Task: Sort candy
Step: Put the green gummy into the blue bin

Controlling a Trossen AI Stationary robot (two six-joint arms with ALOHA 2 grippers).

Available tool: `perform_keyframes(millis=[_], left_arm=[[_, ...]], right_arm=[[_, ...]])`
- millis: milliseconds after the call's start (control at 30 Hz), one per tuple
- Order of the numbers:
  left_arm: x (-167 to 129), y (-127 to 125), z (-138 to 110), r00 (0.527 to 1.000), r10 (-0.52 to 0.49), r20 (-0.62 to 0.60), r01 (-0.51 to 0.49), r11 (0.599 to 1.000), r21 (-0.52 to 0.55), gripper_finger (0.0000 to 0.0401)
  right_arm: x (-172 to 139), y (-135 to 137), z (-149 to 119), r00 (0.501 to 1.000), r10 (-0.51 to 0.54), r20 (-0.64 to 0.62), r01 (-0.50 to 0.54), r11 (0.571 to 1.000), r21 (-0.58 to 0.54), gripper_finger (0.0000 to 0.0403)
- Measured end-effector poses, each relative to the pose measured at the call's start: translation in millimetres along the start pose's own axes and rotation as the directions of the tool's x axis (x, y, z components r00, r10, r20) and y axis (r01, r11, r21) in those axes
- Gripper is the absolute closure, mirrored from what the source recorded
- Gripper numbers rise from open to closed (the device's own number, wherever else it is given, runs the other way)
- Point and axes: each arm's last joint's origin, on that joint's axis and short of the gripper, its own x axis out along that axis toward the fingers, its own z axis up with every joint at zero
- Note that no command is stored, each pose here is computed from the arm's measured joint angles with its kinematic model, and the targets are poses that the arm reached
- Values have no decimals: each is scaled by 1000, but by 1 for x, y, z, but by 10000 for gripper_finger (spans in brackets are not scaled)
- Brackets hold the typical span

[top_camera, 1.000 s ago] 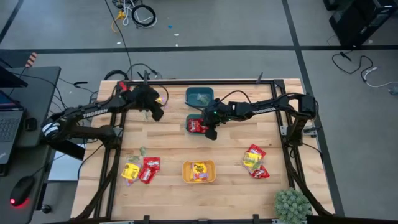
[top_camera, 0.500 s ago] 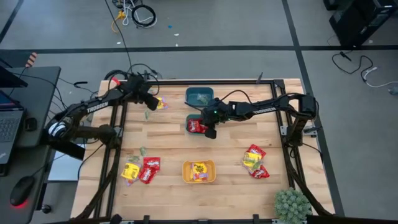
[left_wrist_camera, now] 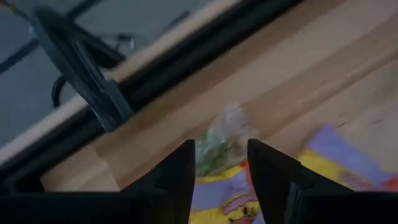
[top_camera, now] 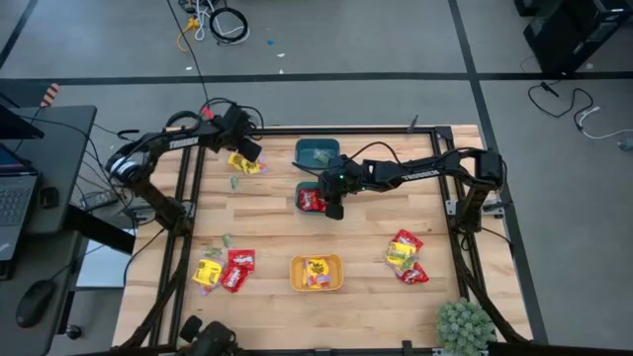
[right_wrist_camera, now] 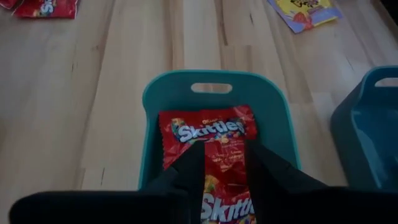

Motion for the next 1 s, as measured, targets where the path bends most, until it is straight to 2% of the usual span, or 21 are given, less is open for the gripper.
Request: perform_keyframes(millis=[67, 267, 367, 500, 667, 733, 867, 1000], left_arm=[[10, 1, -2, 999, 13, -53, -13, 1000, 8, 251], [30, 5, -2, 997, 42, -70, -39, 998, 51, 251], [32, 4, -1, 997, 44, -67, -38, 996, 84, 258], [30, 4, 0, 998, 40, -54, -33, 991, 127, 296], [22, 5, 13, 999, 29, -19, -26, 990, 139, 376], [17, 4, 22, 1000, -5, 13, 3, 990, 138, 393], [7, -6, 38, 990, -134, 53, 123, 976, 181, 394], [-7, -26, 53, 956, -279, 94, 250, 938, 240, 398]], right_arm=[[-1, 1, 0, 1000, 3, -6, -3, 1000, -1, 302], [-16, 8, 9, 1000, 5, 22, -5, 1000, 4, 304], [-31, 11, 17, 999, -30, 45, 30, 1000, -5, 304], [-54, 14, 27, 993, -93, 78, 94, 996, -10, 304], [-82, 16, 35, 982, -150, 112, 152, 988, -8, 304], [-91, 16, 37, 977, -175, 121, 177, 984, -4, 304], [-107, 15, 38, 966, -232, 114, 233, 972, 3, 304], [-119, 13, 34, 944, -315, 95, 315, 949, 24, 304]])
